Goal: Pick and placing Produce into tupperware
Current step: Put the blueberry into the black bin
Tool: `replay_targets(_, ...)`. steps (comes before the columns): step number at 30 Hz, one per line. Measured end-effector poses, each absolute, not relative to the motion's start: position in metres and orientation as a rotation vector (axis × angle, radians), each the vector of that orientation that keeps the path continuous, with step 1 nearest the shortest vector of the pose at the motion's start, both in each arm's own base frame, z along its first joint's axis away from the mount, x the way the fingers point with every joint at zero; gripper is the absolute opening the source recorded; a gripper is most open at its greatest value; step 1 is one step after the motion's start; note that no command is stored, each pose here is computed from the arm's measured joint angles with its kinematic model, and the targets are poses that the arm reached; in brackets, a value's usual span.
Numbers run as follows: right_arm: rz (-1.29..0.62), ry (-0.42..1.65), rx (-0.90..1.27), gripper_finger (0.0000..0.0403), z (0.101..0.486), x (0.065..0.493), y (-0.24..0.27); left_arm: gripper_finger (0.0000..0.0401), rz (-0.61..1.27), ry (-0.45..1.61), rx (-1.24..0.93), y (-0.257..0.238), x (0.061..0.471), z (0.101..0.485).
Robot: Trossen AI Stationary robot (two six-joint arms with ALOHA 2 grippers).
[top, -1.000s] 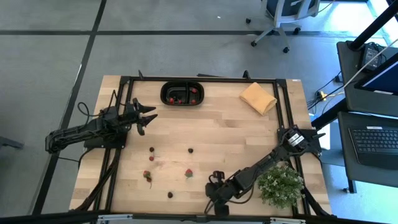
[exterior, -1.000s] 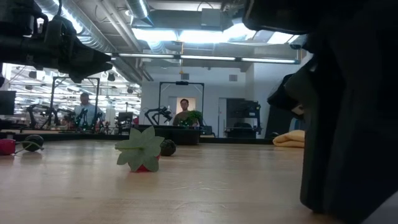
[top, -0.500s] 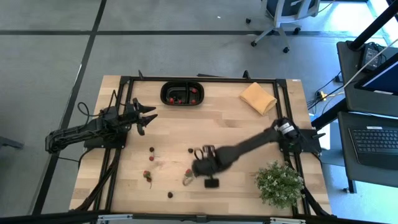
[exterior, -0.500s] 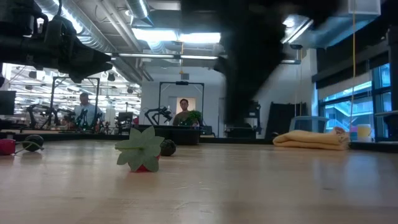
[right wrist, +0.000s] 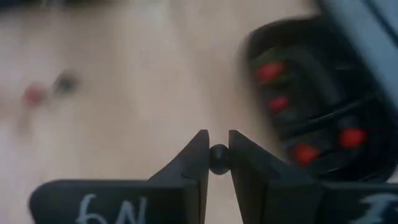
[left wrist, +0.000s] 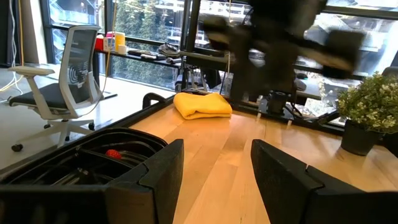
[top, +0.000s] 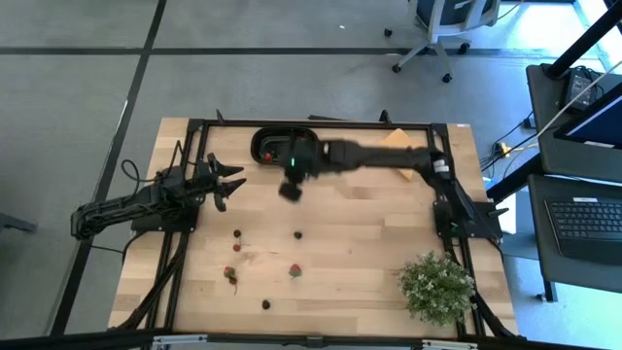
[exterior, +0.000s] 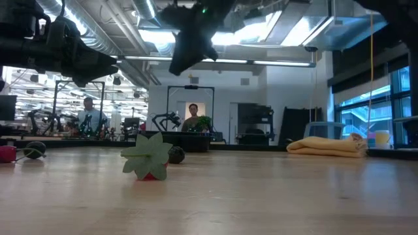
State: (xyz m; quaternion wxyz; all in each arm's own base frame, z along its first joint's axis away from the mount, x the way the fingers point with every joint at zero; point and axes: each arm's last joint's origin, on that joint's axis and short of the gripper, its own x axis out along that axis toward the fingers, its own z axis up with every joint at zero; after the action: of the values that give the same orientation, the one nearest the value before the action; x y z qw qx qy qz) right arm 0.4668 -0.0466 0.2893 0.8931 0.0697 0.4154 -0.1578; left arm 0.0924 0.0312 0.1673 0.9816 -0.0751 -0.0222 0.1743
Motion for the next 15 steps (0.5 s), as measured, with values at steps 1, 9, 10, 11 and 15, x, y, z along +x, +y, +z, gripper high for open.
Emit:
replay_targets(1,-0.361,0.815,0.179,0.0059,0.293,0.468,-0.060,0.0182,0.351,-0.045,-0.151,0.031,0.092,0.167)
replay_targets(9,-0.481,0.546,0.266,0.0059,0.293,0.477,-0.128,0.0182,0.351,-0.044,-0.151,0.031,0.092,0.167)
replay_targets(10,-0.485,0.532,0.257,0.0059,0.289,0.480,-0.133,0.0182,0.351,-0.045,-0.151,0.031,0.092,0.167)
replay_targets(11,-0.489,0.525,0.254,0.0059,0.287,0.481,-0.139,0.0182,0.351,-0.044,-0.151,0.031,0.092,0.167)
replay_targets(15,-0.523,0.589,0.259,0.0059,0.262,0.483,-0.157,0.0182,0.352,-0.044,-0.151,0.031,0.092,0.167)
